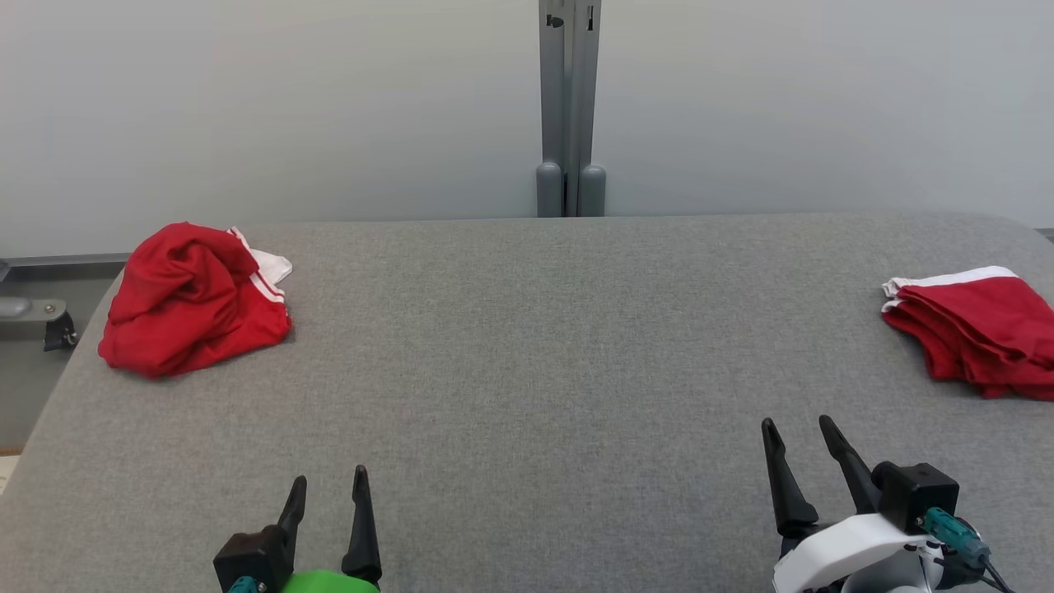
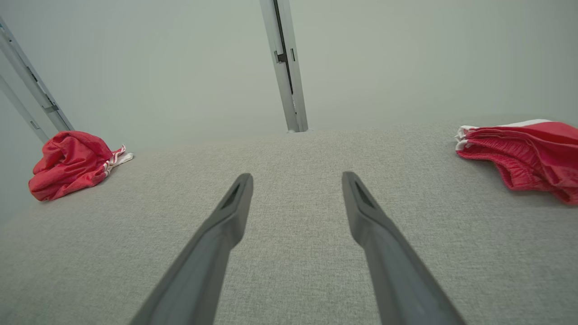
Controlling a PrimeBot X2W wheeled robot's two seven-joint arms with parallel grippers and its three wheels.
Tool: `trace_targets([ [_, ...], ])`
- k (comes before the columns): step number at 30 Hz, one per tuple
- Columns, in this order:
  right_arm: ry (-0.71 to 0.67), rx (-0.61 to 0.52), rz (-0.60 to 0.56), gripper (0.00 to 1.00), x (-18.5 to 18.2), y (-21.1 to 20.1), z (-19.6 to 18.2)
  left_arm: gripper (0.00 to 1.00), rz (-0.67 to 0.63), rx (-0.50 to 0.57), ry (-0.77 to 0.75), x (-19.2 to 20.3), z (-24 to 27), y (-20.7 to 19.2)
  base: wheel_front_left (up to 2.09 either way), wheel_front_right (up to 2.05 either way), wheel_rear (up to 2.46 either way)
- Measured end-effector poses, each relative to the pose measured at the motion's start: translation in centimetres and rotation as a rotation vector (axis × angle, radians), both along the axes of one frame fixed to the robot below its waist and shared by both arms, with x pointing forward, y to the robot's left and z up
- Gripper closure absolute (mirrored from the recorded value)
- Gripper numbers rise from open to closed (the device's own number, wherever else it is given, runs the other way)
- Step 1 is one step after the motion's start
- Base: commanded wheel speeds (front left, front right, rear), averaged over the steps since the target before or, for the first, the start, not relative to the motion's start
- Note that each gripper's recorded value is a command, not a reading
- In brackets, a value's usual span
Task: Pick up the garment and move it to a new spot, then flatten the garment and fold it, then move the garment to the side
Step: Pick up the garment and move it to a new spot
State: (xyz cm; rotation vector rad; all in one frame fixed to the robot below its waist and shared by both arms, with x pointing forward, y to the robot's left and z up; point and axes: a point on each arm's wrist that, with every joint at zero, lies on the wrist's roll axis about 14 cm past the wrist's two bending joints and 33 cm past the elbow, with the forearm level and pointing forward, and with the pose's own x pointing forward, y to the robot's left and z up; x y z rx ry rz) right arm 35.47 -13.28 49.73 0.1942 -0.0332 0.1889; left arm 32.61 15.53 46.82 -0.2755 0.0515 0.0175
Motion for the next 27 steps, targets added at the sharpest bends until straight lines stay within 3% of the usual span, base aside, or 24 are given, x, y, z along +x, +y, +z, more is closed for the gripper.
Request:
trace_targets([
  [12,0.011,-0.001,0.112,0.0,1.0,3.7,-0.3,0.0,0.091,0.009,0.002,-1.7,-0.3,2.8,0.0,0.0,0.0],
  [27,0.009,0.001,0.483,0.0,2.0,16.6,0.2,0.0,0.44,0.016,-0.028,-7.9,0.6,12.5,0.0,0.0,0.0],
])
